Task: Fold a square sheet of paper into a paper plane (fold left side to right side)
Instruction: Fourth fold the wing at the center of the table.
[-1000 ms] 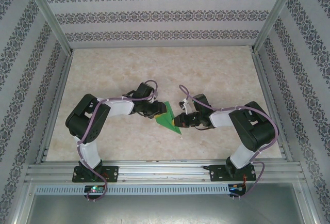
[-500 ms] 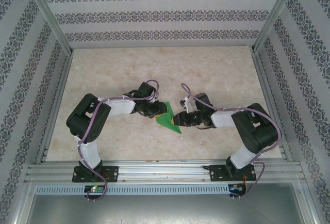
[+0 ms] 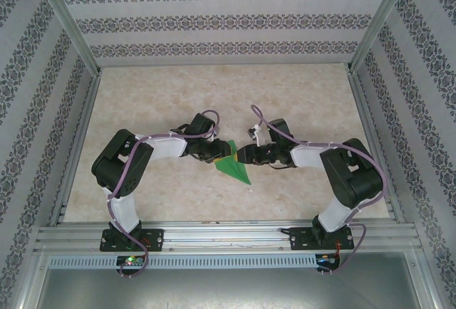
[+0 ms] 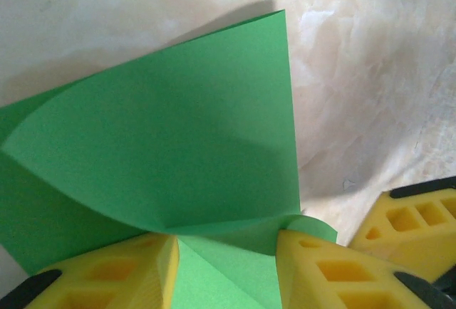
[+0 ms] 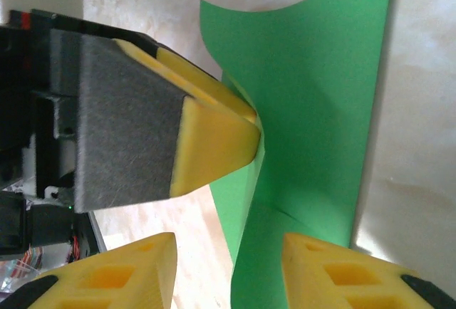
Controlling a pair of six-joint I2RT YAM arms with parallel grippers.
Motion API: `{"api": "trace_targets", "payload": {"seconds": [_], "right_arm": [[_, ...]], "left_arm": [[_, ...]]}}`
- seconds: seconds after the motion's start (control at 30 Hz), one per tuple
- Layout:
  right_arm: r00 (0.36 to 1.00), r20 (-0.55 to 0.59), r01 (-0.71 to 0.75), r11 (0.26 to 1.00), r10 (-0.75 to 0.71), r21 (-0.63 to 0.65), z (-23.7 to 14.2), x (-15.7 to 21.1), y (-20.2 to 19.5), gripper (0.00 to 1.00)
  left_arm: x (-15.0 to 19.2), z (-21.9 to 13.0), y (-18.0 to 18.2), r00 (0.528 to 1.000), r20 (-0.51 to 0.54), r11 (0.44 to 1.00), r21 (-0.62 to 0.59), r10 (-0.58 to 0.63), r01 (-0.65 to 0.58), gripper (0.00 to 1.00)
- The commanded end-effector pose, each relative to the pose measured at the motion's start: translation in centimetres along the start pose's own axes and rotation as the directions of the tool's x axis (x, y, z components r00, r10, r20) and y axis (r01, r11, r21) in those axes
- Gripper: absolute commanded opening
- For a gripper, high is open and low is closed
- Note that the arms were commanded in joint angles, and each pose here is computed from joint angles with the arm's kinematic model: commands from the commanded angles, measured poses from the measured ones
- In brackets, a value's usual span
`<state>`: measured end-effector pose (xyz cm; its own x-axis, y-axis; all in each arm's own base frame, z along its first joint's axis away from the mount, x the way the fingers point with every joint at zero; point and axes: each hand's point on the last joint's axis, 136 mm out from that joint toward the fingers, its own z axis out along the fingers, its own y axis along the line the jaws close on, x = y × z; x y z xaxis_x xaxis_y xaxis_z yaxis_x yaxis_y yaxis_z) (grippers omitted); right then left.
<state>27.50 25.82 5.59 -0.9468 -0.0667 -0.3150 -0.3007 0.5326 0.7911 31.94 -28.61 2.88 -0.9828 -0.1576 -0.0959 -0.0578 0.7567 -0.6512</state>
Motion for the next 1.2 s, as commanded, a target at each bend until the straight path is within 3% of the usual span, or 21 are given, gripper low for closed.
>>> {"api": "trace_targets", "payload": {"seconds": [0.0, 0.23, 0.53, 1.17], "right_arm": [[0.999, -0.022, 0.03, 0.999, -0.031, -0.033, 0.8, -0.3, 0.8, 0.42], [0.999, -0.033, 0.018, 1.0, -0.019, -0.023, 1.3, -0.4, 0.3, 0.3], [0.999, -0.048, 0.013, 1.0, -0.011, 0.026, 1.4, -0.2, -0.8, 0.0], [0.997, -0.073, 0.006, 0.994, 0.002, 0.109, 1.7, 0.0, -2.7, 0.0]], "left_arm": [[0.6, 0.3, 1.4, 1.0, -0.01, 0.997, -0.071, 0.005, -0.005, 0.41], [0.6, 0.1, 1.3, 1.0, -0.007, 0.997, -0.071, 0.007, -0.008, 0.41], [0.6, -0.1, 1.2, 1.0, -0.003, 0.998, -0.067, 0.011, -0.011, 0.41], [0.7, -0.4, 0.2, 1.0, 0.007, 1.0, -0.012, 0.016, -0.016, 0.45]]}}
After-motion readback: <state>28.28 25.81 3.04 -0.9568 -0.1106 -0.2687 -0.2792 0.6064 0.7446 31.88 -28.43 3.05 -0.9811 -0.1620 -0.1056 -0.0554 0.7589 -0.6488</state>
